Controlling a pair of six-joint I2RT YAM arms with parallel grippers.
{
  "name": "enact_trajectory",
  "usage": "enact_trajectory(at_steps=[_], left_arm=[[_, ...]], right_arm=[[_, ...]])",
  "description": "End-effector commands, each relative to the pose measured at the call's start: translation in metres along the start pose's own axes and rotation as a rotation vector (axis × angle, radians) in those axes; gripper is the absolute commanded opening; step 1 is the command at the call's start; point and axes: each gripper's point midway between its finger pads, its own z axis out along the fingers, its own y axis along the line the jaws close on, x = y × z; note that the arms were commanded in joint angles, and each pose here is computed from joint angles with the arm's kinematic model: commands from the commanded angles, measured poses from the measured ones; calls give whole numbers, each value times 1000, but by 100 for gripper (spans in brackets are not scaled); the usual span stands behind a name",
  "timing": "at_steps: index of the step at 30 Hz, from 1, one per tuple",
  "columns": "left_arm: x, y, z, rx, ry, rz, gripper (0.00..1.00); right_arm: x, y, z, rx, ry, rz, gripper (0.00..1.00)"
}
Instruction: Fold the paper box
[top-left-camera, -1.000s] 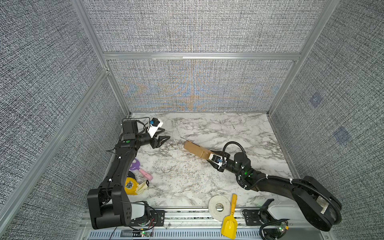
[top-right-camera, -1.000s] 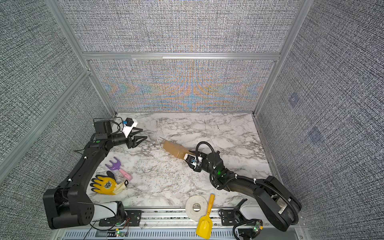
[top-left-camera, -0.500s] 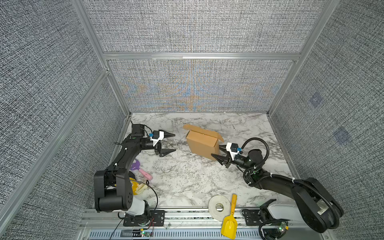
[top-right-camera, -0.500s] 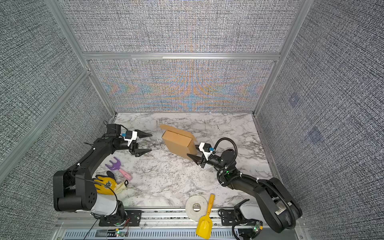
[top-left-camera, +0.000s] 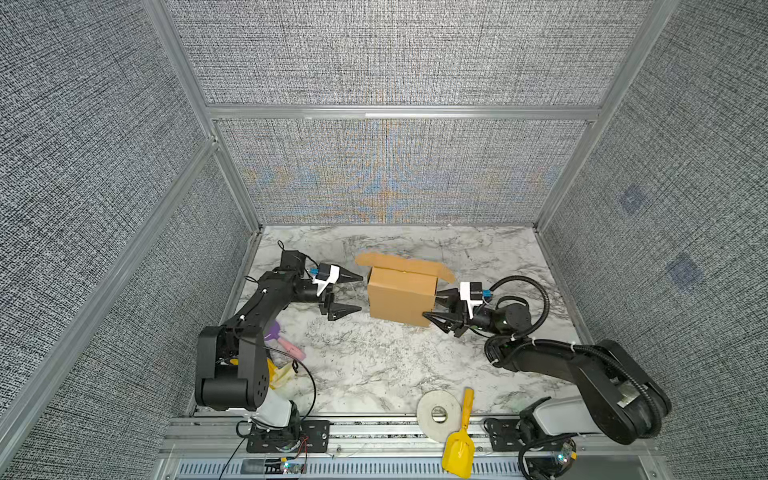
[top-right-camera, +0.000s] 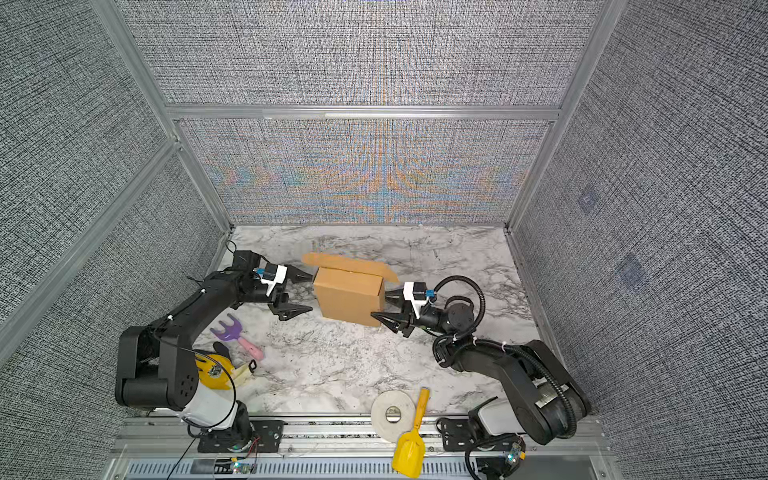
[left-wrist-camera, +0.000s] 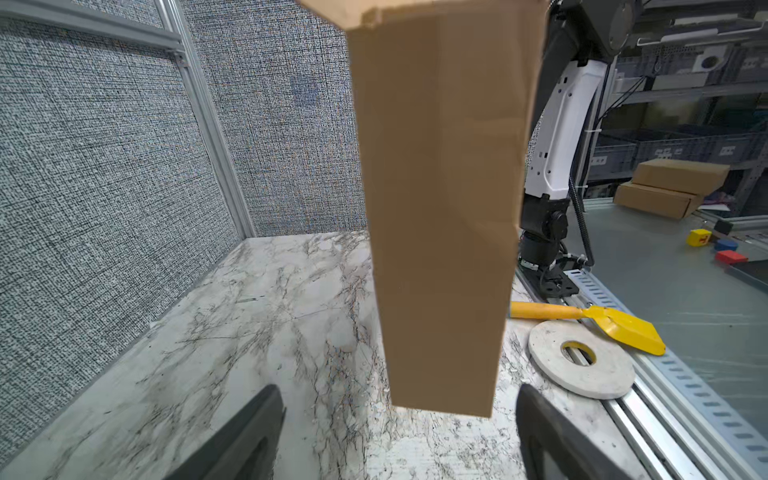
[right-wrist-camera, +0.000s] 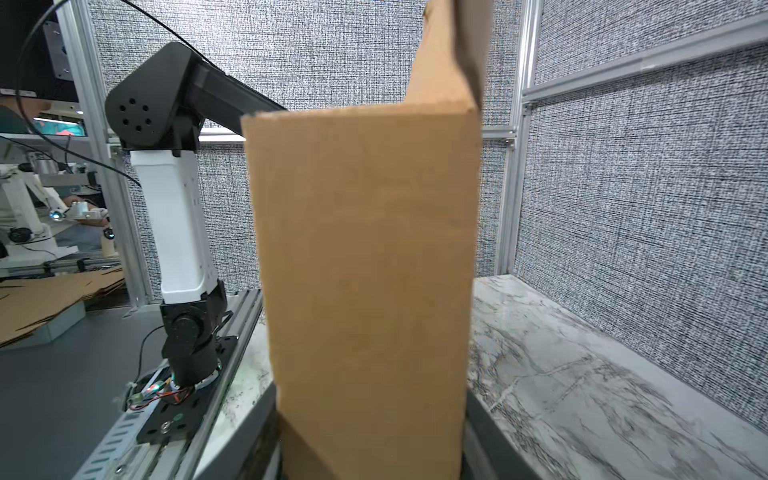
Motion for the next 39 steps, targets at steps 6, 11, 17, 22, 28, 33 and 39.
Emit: enact_trajectory(at_steps=[6,11,17,22,28,33,39], left_arm=[[-37,1,1,82,-152,-102,88],[-38,-5,11,115,-134,-102,88],[-39,-8,14,128,-134,-99,88],[-45,-8,16,146,-151,-98,88],[-41,-11,17,146,-145,-103,91],[-31,-15,18,136,-106,-108,97],[-23,-4,10,30,-5,-158,99]], right_arm=[[-7,4,4,-44,-20,-24,47],[-1,-4,10,-45,-9,-12,47],[13,-11,11,-43,17,-4,47],[31,-12,11,-65,54,21,47],[37,-15,6,-49,66,16,46],[31,-19,2,-33,58,4,46],[32,-22,-6,-29,68,14,46]])
